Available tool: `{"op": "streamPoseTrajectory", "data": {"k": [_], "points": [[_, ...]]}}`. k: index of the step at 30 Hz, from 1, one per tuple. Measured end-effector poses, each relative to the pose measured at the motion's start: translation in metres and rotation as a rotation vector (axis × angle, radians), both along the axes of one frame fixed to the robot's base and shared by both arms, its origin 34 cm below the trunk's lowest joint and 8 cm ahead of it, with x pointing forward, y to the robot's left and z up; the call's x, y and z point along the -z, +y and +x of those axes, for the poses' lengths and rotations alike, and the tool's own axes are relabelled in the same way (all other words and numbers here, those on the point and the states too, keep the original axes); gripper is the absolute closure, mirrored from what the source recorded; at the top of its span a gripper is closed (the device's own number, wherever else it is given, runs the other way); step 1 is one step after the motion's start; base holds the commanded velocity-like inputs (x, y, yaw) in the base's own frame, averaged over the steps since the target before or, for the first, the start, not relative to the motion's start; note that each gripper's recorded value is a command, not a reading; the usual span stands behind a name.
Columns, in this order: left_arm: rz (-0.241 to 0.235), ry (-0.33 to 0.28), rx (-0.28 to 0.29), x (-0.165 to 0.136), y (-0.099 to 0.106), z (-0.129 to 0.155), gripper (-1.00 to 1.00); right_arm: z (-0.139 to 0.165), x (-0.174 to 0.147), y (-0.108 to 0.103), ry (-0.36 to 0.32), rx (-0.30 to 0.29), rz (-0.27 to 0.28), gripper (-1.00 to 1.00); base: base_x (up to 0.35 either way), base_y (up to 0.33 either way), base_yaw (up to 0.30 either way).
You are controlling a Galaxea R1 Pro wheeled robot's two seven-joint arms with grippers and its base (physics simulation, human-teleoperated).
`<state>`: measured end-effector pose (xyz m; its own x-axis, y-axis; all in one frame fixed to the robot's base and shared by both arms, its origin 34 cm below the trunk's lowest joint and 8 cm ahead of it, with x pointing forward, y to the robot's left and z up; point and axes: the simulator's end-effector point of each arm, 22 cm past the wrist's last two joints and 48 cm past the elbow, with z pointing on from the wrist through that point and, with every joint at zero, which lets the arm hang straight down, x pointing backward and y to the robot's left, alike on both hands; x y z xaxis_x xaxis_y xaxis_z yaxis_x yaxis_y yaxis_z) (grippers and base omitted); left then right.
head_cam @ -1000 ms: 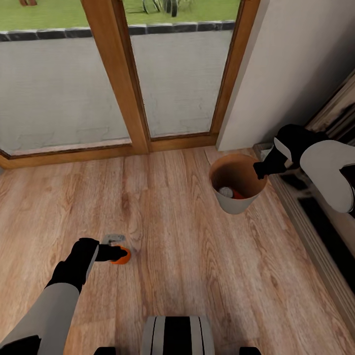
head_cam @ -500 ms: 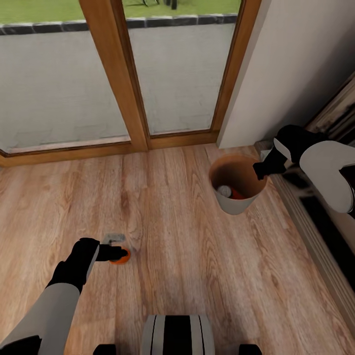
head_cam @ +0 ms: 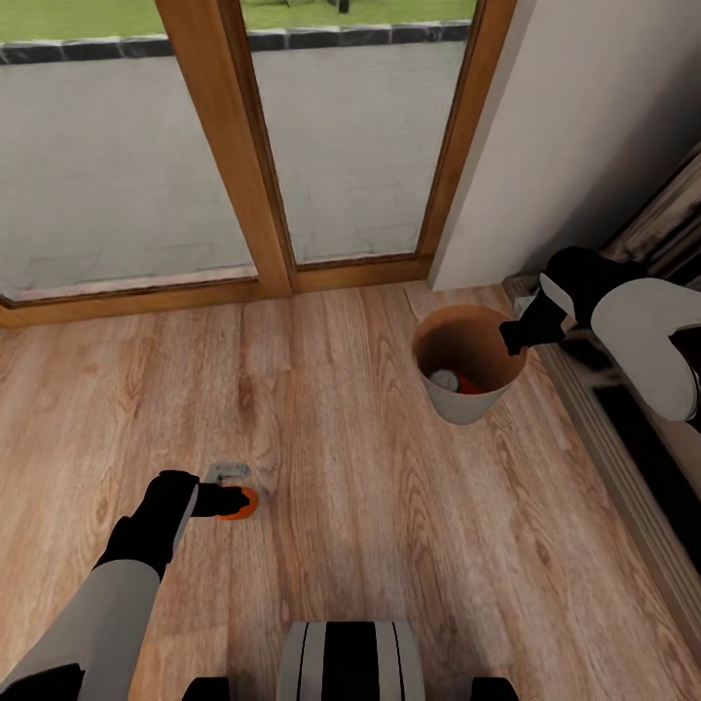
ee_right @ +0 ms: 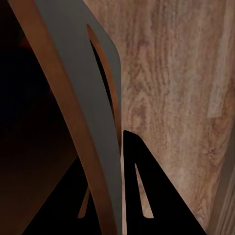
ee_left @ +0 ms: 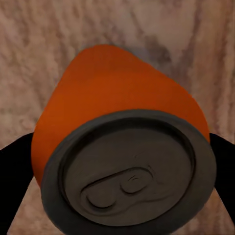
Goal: Put the three can of soda from the living room inside the tash can in the kitchen.
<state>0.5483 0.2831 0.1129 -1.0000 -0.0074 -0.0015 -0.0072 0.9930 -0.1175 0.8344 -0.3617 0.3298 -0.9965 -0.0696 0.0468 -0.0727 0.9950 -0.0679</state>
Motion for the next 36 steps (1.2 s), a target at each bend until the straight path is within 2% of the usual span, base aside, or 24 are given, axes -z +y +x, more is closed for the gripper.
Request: {"op": "streamPoseTrajectory", "data": {"k": [32,36], "points": [[-0.002,-0.112,0.001,-0.063,-0.001,0.043,1.0,0.015,-0.096,-0.001,-0.122,-0.002,-0.003,1.0,0.0,0.0,0.0],[-0.022,-0.087,0.021,-0.064,-0.01,0.045,1.0,0.013,-0.089,0.01,-0.108,-0.045,-0.018,1.0,0.0,0.0,0.0]]}}
